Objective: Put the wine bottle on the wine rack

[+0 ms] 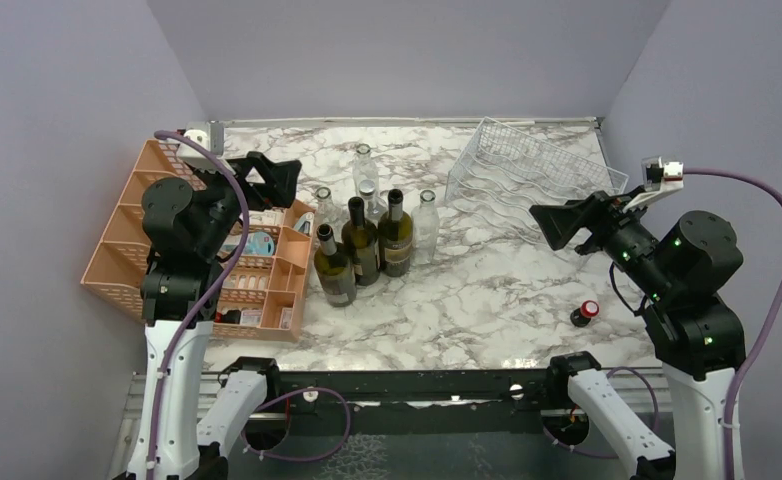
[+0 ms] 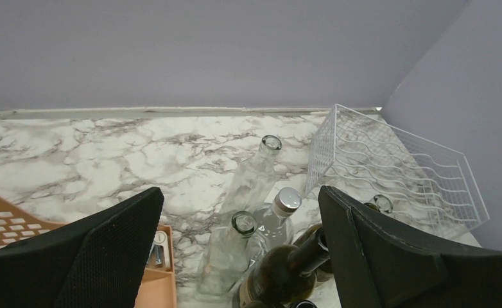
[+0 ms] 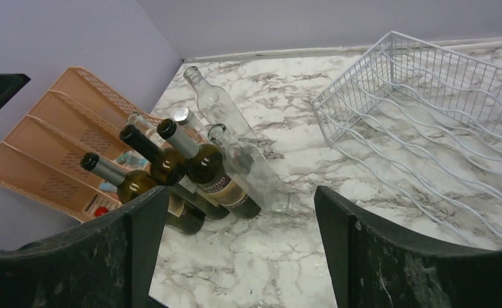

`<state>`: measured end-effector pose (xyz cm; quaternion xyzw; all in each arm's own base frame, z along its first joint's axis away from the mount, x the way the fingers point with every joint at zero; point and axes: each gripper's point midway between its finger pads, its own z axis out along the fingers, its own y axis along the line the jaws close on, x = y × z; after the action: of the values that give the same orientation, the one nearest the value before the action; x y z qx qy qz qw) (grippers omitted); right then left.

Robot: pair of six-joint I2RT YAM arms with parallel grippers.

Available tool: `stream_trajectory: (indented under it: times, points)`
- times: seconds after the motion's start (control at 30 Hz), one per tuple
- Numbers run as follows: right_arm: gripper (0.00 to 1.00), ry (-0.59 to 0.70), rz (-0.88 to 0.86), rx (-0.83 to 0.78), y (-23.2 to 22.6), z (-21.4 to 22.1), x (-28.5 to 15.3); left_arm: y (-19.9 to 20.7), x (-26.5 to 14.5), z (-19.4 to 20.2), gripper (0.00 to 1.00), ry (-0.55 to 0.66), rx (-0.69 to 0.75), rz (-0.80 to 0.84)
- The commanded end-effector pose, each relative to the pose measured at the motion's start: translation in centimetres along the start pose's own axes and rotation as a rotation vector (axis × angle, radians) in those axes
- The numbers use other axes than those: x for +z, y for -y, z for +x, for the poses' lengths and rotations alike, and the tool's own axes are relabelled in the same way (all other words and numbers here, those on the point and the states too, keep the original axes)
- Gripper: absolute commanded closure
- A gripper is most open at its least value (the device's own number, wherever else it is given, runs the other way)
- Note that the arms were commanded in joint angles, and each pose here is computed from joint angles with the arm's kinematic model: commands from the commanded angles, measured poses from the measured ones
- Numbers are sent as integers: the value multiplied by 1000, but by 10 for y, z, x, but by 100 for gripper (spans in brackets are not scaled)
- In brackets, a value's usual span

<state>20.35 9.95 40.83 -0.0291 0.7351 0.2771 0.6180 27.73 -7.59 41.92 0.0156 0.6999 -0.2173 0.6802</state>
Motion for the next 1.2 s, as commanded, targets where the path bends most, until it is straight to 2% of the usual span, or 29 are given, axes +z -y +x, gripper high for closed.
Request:
stream_trajectory:
  times: [0.0,0.1,0.33,0.5,0.77,0.87,1.0,1.07,1.17]
  points:
    - [9,-28,29,31,3,10,-9,23,4,-15,1,75,-16,136]
    - [2,-47,71,31,11,15,-10,31,5,-18,1,88,-18,188]
    - [0,-110,226,88,44,41,-5,54,-12,-12,1,99,-1,316]
    - [2,-149,361,95,78,65,3,65,-26,7,1,53,-10,388]
    - [8,-245,499,135,117,97,37,73,-47,26,1,-7,62,392]
    - [8,-248,658,96,147,93,41,81,-54,23,1,-4,96,421]
    - [0,-248,910,-8,193,81,41,91,-57,19,1,-2,106,463]
    - [0,-246,1037,-45,213,76,38,95,-58,18,1,-2,111,482]
    - [1,-207,1105,-28,225,65,40,98,-57,15,1,1,110,488]
